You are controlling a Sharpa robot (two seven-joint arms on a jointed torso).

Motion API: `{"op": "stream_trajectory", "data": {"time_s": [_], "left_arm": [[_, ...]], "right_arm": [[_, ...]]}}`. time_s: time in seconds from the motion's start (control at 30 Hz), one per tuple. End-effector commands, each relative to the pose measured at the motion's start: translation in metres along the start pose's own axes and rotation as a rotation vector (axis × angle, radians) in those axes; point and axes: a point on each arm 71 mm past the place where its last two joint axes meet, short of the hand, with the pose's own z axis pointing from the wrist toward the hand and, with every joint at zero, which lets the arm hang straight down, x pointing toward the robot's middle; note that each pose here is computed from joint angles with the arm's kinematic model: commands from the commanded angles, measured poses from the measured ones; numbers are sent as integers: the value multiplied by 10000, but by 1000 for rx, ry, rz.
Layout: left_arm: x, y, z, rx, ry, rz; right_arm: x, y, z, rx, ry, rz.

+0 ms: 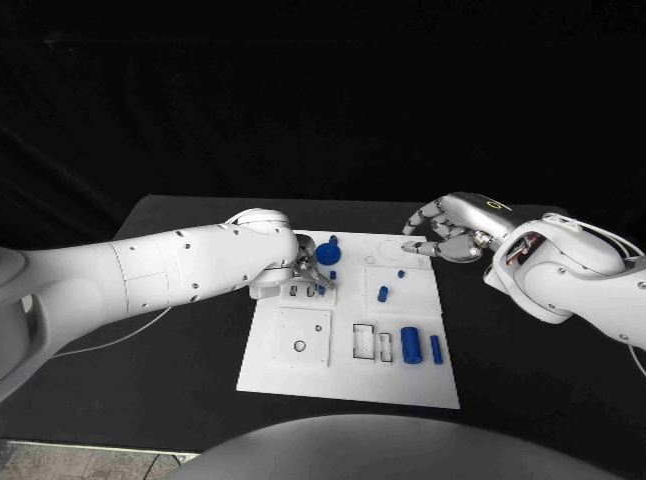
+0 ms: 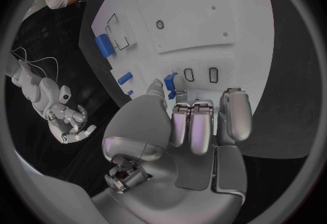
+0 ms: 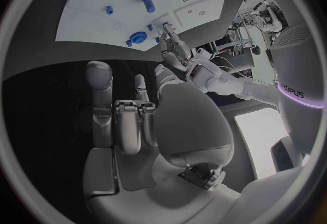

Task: Assemble the parts on the task board

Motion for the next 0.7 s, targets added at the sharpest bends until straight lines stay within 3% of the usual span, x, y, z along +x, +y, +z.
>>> {"op": "stream_trajectory", "data": {"time_s": [0.03,0.7], "left_arm": [[2,-26,8,15,9,5],[32,-9,67,2,36,1]], "right_arm": [[13,-12,-2,11,16,2],[37,-42,-17,22,25,11]]}}
